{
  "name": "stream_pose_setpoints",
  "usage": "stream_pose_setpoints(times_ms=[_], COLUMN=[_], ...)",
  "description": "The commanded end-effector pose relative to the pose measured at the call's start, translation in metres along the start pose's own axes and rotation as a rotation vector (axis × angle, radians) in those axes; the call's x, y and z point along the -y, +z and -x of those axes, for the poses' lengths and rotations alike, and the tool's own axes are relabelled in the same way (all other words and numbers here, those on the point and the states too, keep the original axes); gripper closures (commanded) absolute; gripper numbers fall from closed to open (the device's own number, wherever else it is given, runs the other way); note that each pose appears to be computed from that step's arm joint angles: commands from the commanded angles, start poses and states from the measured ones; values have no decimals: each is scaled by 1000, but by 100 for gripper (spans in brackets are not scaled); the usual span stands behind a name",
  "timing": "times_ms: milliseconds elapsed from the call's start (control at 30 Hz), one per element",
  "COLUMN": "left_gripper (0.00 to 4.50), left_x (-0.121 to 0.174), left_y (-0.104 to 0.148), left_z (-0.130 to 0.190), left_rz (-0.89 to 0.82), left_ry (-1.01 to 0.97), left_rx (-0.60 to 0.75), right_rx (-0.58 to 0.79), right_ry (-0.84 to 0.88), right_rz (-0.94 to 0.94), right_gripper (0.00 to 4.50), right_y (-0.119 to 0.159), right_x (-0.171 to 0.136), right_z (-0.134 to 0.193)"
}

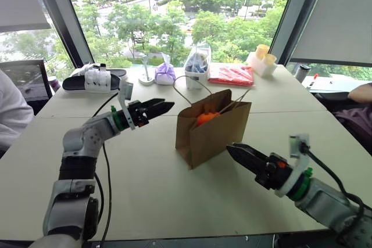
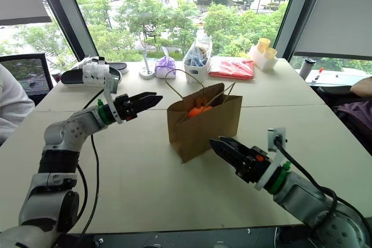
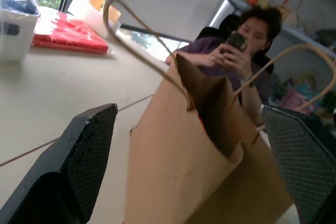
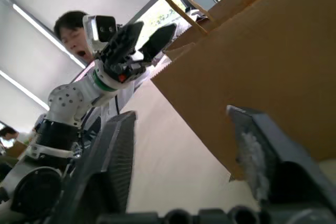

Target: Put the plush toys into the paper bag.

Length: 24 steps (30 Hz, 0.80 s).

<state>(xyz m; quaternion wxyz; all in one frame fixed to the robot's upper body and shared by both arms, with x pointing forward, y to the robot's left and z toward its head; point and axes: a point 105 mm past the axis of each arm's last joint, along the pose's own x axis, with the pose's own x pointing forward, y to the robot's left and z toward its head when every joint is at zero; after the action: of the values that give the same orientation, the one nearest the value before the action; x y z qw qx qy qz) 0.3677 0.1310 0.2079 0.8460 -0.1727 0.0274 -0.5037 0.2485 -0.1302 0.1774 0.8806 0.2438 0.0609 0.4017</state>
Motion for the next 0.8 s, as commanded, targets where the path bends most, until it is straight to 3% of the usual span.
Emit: stream_pose_setpoints(times_ms=[33, 100, 267, 400, 800], left_gripper=[0, 0, 0, 0, 0], left_x=[12, 19, 45, 47, 74], left_y=[5, -2, -23, -44, -54], left_z=[4, 8, -3, -22, -41], left_rz=[-78, -72, -90, -155, -222], left_ry=[-9, -27, -115, -113, -203], left_rx=[3, -16, -65, -119, -167], right_rx=[-19, -35, -84, -94, -61], right_ry=[14, 17, 38, 35, -33], right_rz=[26, 39, 51, 56, 53], right_gripper=[345, 448, 448, 448, 448], right_y=[-3, -4, -8, -8, -6], right_x=[0, 2, 4, 9, 22], right_z=[-14, -21, -37, -44, -55])
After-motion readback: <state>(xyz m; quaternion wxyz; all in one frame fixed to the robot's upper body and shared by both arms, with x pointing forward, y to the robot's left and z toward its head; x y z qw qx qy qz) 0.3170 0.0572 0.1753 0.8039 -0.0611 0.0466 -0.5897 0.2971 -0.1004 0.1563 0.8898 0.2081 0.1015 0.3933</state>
